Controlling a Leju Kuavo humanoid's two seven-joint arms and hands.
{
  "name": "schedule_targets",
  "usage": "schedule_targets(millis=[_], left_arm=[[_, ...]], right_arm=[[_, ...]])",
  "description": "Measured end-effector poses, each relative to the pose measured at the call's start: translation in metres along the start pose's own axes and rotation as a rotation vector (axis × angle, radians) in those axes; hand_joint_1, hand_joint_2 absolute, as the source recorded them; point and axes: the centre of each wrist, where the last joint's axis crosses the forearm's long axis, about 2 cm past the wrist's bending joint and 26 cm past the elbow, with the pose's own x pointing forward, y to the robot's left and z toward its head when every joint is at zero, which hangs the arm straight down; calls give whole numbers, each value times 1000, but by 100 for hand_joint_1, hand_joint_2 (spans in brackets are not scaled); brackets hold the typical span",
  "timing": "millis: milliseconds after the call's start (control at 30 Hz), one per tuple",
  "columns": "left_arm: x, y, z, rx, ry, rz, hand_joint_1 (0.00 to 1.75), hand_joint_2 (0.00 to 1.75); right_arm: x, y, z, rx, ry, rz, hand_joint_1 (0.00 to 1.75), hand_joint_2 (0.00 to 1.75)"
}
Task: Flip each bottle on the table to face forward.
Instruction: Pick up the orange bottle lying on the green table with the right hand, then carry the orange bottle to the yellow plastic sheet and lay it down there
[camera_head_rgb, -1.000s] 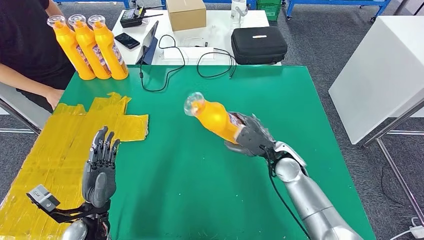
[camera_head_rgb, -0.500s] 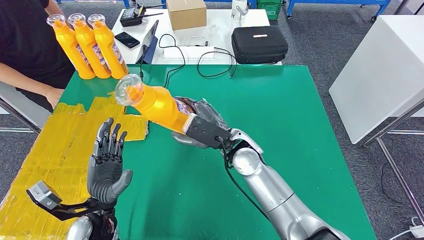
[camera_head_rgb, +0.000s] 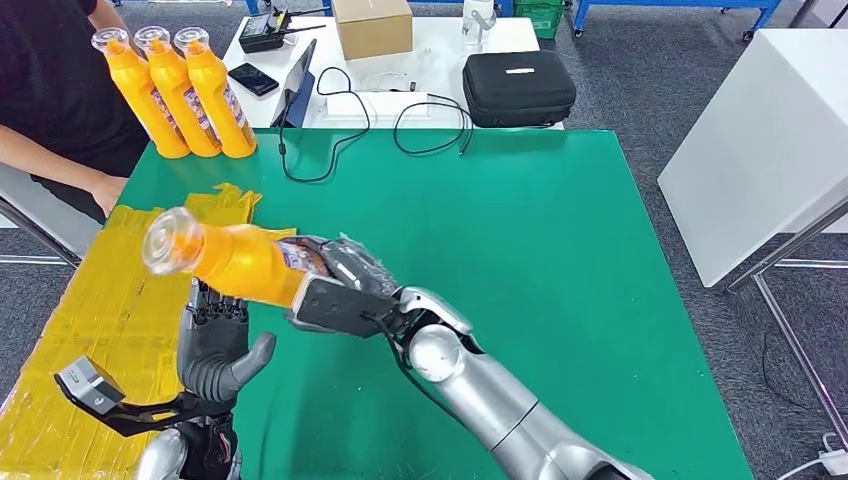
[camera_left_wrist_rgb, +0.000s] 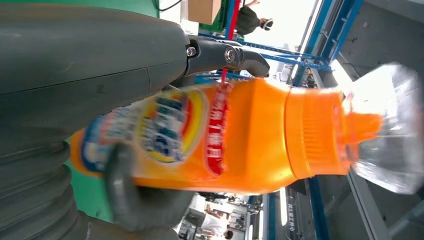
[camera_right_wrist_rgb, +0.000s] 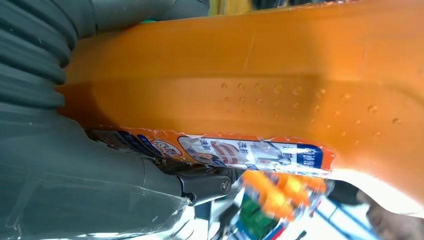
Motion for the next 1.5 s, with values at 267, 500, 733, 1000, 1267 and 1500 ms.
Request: schedule_targets(millis=[267, 500, 733, 1000, 1267, 1500], left_arm=[[1, 3, 1, 22, -12, 8, 0, 175], [5, 9, 9, 52, -9, -6, 0, 175], [6, 12, 17, 75, -3, -17, 0, 175], [14, 18, 39, 138, 9, -79, 154, 175], [16, 20, 47, 166, 10, -92, 175, 175], [17, 20, 47, 172, 8, -94, 175, 175]], right_arm=[[14, 46, -14, 104, -14, 4, 175, 175], [15, 67, -14, 150, -10, 19, 175, 175], [16, 77, -14, 189, -8, 29, 175, 175], [21, 101, -11, 267, -10, 58, 175, 175], [20, 107, -10, 283, -4, 70, 175, 175], [19, 106, -10, 285, -3, 72, 175, 175]])
